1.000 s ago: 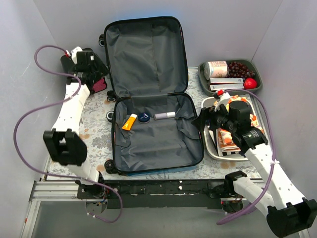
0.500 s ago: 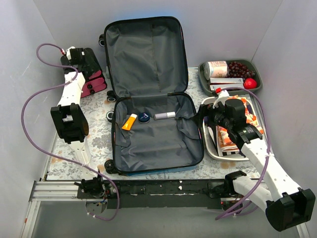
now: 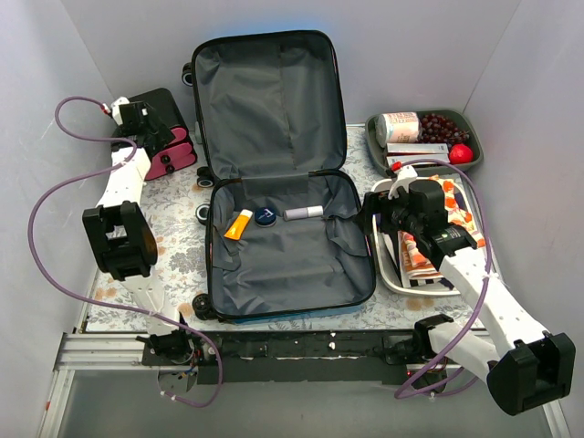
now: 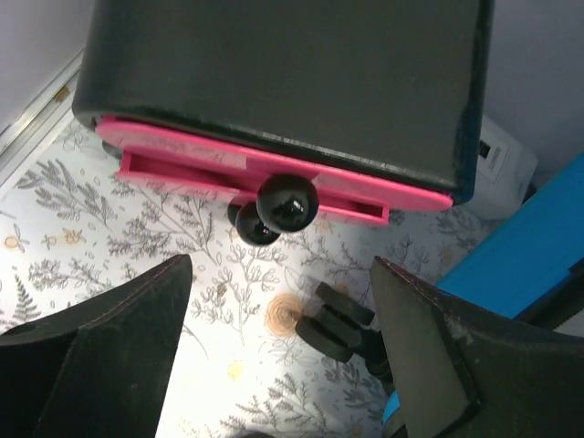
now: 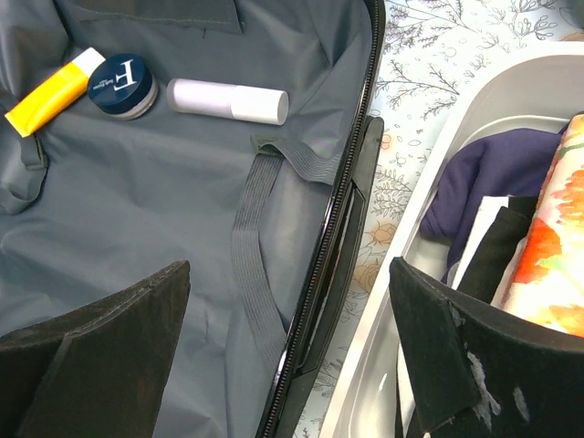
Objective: Open, take out, and arrange the luggage
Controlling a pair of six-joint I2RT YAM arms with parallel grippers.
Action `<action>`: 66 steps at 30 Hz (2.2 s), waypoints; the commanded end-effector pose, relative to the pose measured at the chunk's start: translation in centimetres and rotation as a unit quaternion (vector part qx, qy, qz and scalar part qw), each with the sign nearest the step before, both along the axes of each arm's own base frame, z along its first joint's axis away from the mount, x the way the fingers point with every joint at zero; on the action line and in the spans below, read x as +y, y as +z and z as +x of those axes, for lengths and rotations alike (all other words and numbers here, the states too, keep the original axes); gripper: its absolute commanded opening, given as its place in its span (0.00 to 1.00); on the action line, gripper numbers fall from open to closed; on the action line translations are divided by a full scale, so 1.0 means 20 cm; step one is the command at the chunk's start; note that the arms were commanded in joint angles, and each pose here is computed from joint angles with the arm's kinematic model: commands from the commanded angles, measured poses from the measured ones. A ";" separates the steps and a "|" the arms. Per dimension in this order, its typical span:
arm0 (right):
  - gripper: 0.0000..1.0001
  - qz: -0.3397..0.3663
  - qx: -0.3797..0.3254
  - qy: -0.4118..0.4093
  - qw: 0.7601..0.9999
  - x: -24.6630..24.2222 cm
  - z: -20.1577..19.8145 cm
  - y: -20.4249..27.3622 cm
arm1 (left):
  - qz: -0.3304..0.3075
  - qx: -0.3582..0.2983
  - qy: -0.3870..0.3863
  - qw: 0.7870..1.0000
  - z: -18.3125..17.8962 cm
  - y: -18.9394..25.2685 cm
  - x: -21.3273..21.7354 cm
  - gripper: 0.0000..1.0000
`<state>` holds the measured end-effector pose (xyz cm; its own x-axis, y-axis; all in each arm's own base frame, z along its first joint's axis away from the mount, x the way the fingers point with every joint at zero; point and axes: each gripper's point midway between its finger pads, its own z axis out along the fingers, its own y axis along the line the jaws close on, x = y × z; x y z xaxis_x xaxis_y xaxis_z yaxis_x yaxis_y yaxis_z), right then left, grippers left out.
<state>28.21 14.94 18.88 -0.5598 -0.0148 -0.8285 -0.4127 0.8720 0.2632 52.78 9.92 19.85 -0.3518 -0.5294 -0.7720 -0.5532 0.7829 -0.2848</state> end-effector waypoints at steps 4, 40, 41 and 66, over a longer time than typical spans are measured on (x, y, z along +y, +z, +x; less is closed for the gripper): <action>0.96 -0.020 -0.038 -0.007 0.999 -0.02 0.06 0.09 | -0.001 -0.048 -0.031 0.998 0.12 0.09 0.00 0.66; 0.96 -0.053 -0.051 -0.044 0.996 -0.11 0.07 0.07 | 0.041 -0.034 -0.050 0.997 0.21 -0.03 0.05 0.18; 0.96 -0.052 -0.051 -0.044 0.996 -0.11 0.07 0.07 | 0.038 -0.032 -0.050 0.997 0.20 -0.05 0.05 0.15; 0.97 -0.040 -0.077 -0.031 0.996 -0.11 0.02 0.08 | -0.075 -0.035 -0.063 0.995 -0.30 -0.05 -0.20 0.13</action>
<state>28.33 12.48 19.05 -0.4881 -0.0674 -0.8702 -0.3719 0.9180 0.1375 47.30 6.50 15.59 -0.4164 -0.5833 -0.6974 -0.4693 0.7948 -0.3847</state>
